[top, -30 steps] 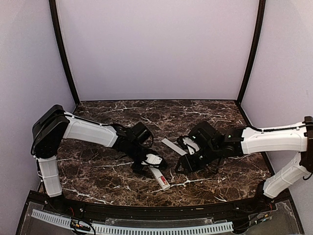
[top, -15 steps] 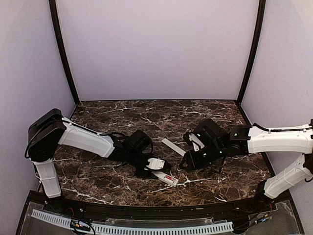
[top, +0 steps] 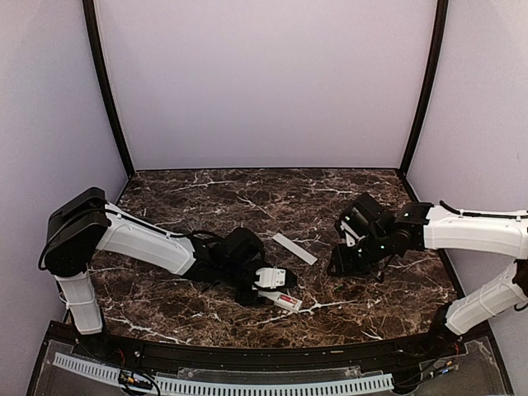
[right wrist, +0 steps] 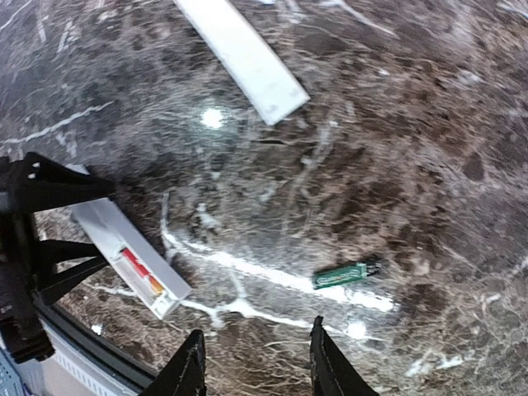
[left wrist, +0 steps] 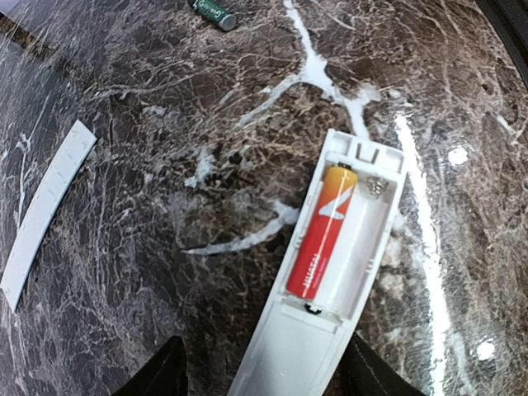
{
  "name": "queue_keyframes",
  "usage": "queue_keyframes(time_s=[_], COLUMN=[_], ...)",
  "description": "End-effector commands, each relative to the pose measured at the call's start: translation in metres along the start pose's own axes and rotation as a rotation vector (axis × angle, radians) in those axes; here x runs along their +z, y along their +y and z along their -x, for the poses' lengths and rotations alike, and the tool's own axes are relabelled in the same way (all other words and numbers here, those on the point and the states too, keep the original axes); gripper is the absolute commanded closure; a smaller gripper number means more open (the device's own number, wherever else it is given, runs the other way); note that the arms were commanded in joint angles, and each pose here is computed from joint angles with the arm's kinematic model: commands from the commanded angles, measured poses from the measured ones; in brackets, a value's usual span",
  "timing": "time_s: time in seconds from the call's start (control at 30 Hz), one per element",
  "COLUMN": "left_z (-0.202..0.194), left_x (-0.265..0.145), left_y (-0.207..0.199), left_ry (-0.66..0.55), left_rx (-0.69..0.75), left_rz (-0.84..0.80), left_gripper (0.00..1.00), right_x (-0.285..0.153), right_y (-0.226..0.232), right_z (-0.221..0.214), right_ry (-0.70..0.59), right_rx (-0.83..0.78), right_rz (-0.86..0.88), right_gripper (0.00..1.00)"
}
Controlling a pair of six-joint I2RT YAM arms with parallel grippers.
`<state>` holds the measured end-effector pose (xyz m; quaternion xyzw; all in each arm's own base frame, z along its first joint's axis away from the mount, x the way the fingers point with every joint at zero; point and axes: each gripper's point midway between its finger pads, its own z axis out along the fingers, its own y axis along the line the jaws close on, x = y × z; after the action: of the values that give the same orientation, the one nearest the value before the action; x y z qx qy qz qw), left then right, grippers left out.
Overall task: Load the batteries into the remote control
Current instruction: Adjust the remote control without the battery cover at the center of the board.
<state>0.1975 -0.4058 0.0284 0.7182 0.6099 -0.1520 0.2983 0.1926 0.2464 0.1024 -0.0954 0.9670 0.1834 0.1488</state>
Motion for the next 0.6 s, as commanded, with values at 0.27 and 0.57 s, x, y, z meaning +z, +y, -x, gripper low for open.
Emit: queue_keyframes(time_s=[0.27, 0.57], left_z=[0.023, 0.017], left_x=[-0.065, -0.118], left_y=[0.011, 0.028], left_ry=[0.013, 0.04], left_rx=[-0.092, -0.207], left_rz=[0.036, 0.159], left_gripper=[0.21, 0.16], right_x=[-0.032, -0.027], right_y=[0.034, 0.009], right_z=[0.046, 0.017], right_ry=[-0.067, 0.166], right_rx=[-0.664, -1.433], right_rz=[0.121, 0.099], right_gripper=[0.39, 0.3])
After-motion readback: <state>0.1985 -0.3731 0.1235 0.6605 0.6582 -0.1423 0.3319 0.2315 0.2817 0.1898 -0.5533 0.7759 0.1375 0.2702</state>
